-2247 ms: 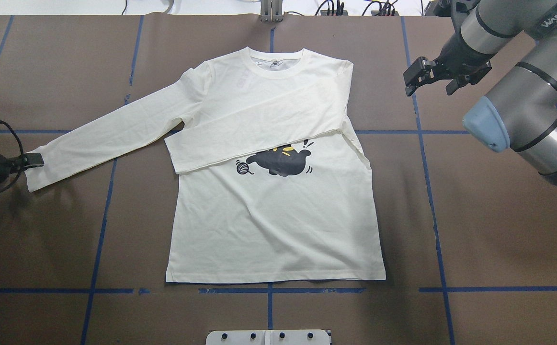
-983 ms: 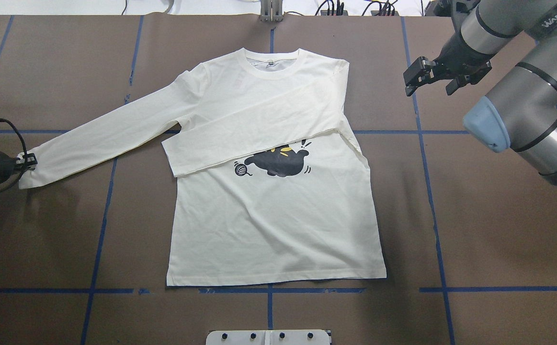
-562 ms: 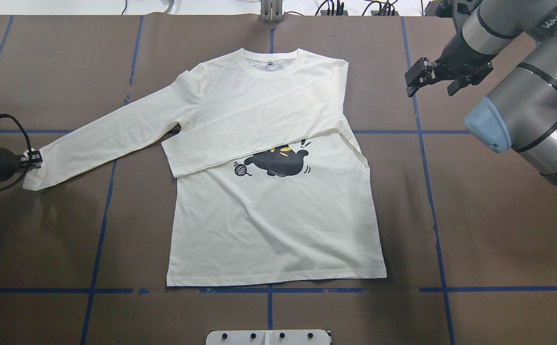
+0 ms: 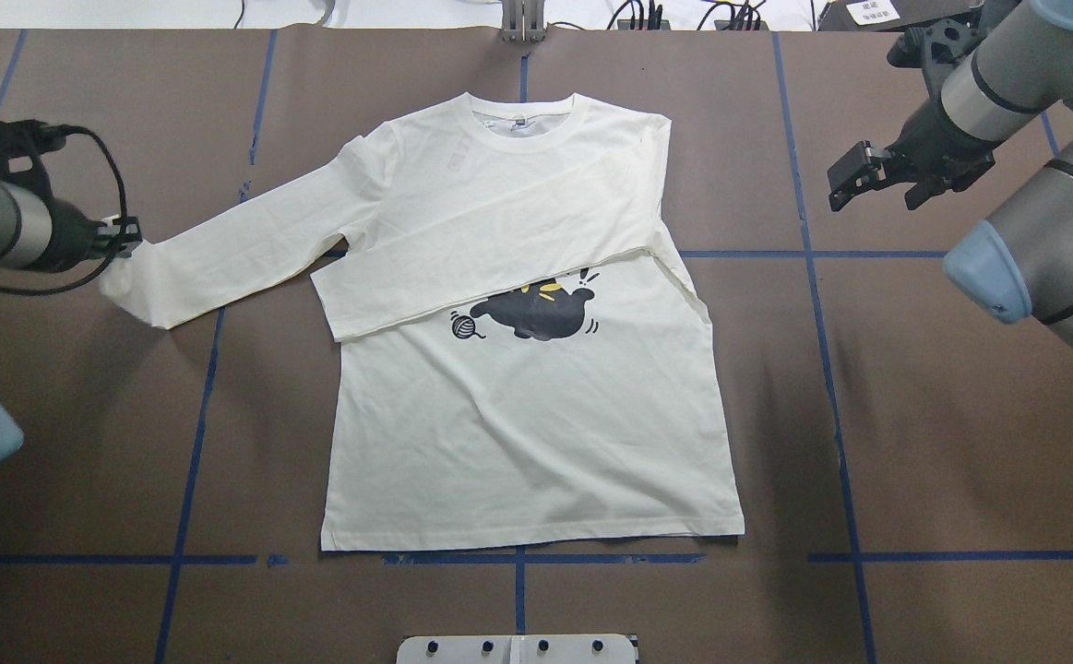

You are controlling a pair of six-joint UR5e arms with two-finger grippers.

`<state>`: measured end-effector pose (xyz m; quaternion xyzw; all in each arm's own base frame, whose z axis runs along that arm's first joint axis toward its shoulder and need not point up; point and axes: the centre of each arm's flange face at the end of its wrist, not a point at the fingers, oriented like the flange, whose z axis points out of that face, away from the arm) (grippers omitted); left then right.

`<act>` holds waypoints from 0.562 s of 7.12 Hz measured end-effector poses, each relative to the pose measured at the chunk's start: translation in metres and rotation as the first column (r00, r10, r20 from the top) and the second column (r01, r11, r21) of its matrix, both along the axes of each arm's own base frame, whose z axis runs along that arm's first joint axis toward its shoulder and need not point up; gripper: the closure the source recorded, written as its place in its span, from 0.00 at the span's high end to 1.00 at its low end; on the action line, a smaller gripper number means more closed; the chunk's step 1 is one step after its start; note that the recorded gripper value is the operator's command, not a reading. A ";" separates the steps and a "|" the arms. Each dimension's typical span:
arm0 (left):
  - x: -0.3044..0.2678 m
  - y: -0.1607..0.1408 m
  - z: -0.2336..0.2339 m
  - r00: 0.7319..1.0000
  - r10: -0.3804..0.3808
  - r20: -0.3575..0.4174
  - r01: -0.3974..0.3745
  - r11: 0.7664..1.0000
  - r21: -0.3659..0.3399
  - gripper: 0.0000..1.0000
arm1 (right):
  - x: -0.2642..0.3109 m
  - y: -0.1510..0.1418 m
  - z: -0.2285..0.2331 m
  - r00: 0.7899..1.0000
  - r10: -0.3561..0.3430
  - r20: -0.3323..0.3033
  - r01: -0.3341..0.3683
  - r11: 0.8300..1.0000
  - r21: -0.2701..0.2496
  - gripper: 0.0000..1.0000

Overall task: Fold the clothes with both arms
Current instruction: 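Fold the held sleeve across the shirt front with the left gripper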

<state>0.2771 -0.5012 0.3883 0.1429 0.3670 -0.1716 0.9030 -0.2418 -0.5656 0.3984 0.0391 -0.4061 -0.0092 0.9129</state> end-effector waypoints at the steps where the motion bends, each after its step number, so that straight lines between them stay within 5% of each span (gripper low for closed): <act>1: 0.008 -0.023 -0.070 0.998 0.032 -0.059 -0.031 0.999 0.015 0.00 | 0.016 0.010 0.022 1.000 0.014 -0.002 -0.014 1.000 -0.011 1.00; 4: 0.027 -0.044 -0.255 0.955 0.109 -0.275 -0.094 0.993 0.069 0.00 | 0.046 0.022 0.054 0.999 0.046 -0.018 -0.047 0.998 -0.047 1.00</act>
